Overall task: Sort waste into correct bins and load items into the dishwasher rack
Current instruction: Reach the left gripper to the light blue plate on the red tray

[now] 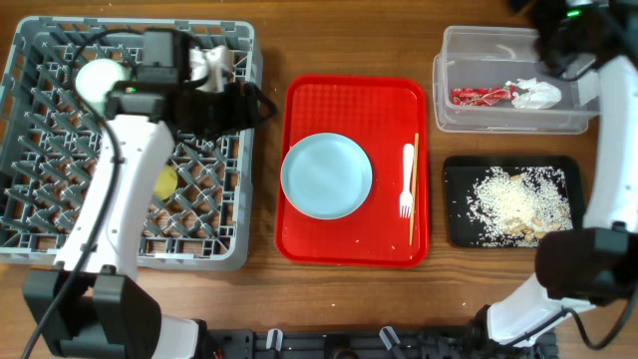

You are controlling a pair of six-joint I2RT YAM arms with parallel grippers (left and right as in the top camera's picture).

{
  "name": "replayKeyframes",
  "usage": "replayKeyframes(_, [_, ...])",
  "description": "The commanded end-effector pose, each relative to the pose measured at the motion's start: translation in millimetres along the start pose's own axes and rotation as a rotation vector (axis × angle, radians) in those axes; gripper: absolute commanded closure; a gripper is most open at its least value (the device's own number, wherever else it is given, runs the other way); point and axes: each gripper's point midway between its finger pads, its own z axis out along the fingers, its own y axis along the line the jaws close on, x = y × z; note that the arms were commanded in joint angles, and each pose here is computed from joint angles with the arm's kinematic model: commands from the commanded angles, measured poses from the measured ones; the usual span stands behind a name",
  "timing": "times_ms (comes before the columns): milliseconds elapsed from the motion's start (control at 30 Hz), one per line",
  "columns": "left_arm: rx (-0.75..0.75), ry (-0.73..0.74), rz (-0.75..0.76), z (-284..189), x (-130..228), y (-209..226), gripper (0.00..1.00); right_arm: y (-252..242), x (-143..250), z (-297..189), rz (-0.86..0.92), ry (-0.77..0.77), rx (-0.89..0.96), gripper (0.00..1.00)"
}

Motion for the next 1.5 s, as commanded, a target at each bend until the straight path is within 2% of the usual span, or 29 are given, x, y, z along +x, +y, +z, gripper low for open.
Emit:
replayKeyframes(0, [-0.038,0.009,0.020,15,9,-20,0.24,-1,45,43,-0.138,0.144,0.107,0.00])
replayKeyframes(33, [-0.065,0.006,0.033,18,11,-21,0.19,-1,56,49,-0.151,0.179,0.128,0.00])
replayKeyframes(133, [-0.236,-0.061,-0.005,20,7,-6,0.18,4,95,68,-0.250,0.299,0.151,0.00])
replayKeyframes(233, [-0.323,-0.122,-0.086,14,-2,10,0.17,11,129,82,-0.366,0.397,0.161,0.00])
replayKeyframes(333, [-0.339,-0.162,-0.168,3,-11,26,0.19,14,159,89,-0.455,0.482,0.175,0.00])
replayKeyframes(400, [-0.356,-0.202,-0.259,-13,-20,46,0.30,14,174,93,-0.491,0.514,0.204,0.00])
replayKeyframes(433, [-0.373,-0.234,-0.348,-29,-25,65,0.30,15,182,98,-0.497,0.526,0.204,0.00])
replayKeyframes(533, [-0.359,-0.271,-0.462,-56,-29,91,0.24,16,196,104,-0.516,0.547,0.202,0.00])
replayKeyframes(600, [-0.301,-0.269,-0.514,-68,-28,97,0.23,14,205,109,-0.532,0.560,0.207,0.00])
replayKeyframes(633, [-0.220,-0.247,-0.518,-71,-29,93,0.22,13,211,114,-0.542,0.564,0.204,0.00])
replayKeyframes(733, [-0.087,-0.197,-0.388,-67,-30,71,0.32,15,213,123,-0.542,0.546,0.191,0.00])
replayKeyframes(867, [-0.057,-0.137,-0.291,-51,-20,42,0.36,20,196,128,-0.435,0.479,0.188,0.00])
replayKeyframes(933, [-0.050,-0.102,-0.245,-38,-12,25,0.34,18,180,127,-0.397,0.449,0.186,0.00])
replayKeyframes(1033, [-0.070,-0.053,-0.152,-14,1,-2,0.22,7,150,121,-0.324,0.415,0.183,0.00])
replayKeyframes(1100, [-0.090,-0.021,-0.085,6,11,-18,0.18,0,133,117,-0.269,0.410,0.157,0.00])
replayKeyframes(1233, [-0.140,0.022,0.067,57,32,-51,0.16,-17,108,110,-0.136,0.411,0.111,0.00])
replayKeyframes(1367, [-0.208,0.033,0.231,106,55,-74,0.16,-37,87,106,0.015,0.374,0.144,0.00])
replayKeyframes(1467, [-0.230,0.066,0.394,143,79,-90,0.16,-42,83,105,0.031,0.364,0.151,0.00])
